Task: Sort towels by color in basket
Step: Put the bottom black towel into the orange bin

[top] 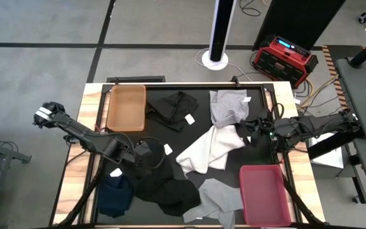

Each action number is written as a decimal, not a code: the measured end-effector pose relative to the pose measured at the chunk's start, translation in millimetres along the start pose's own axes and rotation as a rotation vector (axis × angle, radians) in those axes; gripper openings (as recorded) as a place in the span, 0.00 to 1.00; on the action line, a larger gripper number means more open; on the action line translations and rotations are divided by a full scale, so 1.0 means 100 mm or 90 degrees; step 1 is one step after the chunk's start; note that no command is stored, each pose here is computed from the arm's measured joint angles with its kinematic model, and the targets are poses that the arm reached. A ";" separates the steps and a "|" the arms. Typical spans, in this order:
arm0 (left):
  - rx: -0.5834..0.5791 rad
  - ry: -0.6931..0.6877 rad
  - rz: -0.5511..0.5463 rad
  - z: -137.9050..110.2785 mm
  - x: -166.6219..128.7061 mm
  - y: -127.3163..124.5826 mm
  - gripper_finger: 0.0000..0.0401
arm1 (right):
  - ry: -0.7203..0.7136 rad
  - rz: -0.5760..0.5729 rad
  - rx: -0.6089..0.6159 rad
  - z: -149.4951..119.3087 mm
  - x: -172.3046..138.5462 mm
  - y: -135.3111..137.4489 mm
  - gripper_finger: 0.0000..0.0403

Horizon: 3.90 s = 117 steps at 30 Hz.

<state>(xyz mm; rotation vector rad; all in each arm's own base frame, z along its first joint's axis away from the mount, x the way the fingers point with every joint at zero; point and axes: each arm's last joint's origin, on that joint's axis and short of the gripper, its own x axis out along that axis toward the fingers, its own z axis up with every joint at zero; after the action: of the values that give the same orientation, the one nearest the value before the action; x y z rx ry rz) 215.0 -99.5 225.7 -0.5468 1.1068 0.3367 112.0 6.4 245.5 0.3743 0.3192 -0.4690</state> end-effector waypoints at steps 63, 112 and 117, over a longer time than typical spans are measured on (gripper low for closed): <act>0.045 0.187 0.144 0.00 0.74 -0.06 0.01 | -0.010 -0.005 0.005 0.04 -0.03 0.00 0.03; 0.112 -0.568 0.210 0.54 -1.49 0.07 0.00 | -0.007 -0.028 -0.004 -0.02 0.01 -0.02 0.03; 0.130 -0.606 0.231 0.62 -1.78 0.05 0.00 | -0.005 -0.029 -0.006 -0.03 0.01 -0.02 0.03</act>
<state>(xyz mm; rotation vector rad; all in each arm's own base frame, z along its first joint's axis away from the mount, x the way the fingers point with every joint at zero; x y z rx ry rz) 184.3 -57.9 406.8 0.0371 0.2928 0.6989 111.4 5.3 241.6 0.3572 0.3227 -0.5133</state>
